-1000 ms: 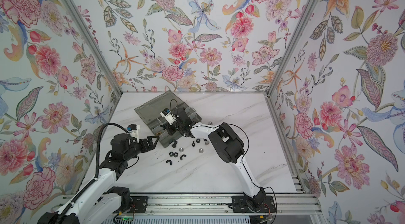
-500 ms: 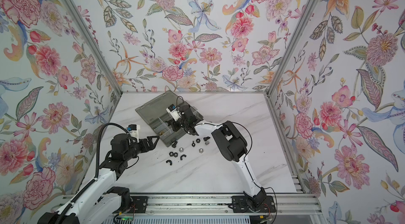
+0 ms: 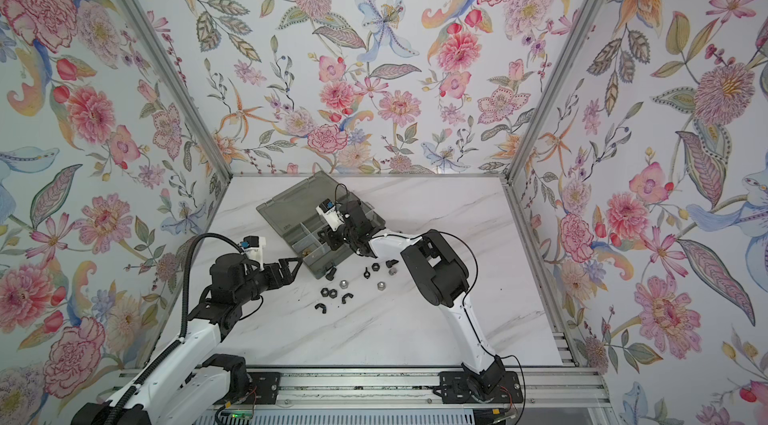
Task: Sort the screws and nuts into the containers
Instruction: 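Move the right gripper back over the next black wing nut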
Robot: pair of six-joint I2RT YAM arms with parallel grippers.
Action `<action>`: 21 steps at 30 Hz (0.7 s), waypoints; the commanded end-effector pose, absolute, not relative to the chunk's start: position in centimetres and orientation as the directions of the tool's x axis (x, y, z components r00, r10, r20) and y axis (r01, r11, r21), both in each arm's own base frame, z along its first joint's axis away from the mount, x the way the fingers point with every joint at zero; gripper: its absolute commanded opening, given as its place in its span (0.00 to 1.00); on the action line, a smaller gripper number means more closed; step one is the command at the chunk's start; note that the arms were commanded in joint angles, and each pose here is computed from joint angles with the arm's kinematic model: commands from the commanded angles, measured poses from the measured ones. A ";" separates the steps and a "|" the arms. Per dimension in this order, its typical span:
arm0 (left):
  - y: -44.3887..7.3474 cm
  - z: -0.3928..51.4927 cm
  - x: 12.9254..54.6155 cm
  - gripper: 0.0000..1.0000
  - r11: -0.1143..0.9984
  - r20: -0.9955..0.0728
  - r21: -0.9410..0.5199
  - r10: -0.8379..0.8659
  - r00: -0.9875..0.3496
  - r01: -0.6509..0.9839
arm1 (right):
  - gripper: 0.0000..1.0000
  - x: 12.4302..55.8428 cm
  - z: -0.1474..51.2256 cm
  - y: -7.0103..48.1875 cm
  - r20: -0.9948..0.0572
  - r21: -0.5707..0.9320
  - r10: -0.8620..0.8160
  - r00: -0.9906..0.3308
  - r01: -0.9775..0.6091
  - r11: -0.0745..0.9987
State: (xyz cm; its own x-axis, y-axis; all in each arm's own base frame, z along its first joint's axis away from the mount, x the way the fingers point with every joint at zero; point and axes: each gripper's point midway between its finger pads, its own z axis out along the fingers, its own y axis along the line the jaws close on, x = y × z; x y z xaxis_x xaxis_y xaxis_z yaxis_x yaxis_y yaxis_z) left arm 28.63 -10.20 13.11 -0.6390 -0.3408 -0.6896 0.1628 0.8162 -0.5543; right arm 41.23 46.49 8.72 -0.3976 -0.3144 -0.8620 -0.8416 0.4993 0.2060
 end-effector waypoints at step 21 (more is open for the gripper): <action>-10.6 11.9 28.9 0.99 0.798 -0.658 -0.585 -0.364 -0.659 0.143 | 0.40 32.4 14.6 38.9 -0.840 0.173 -0.396 -0.370 -0.875 0.451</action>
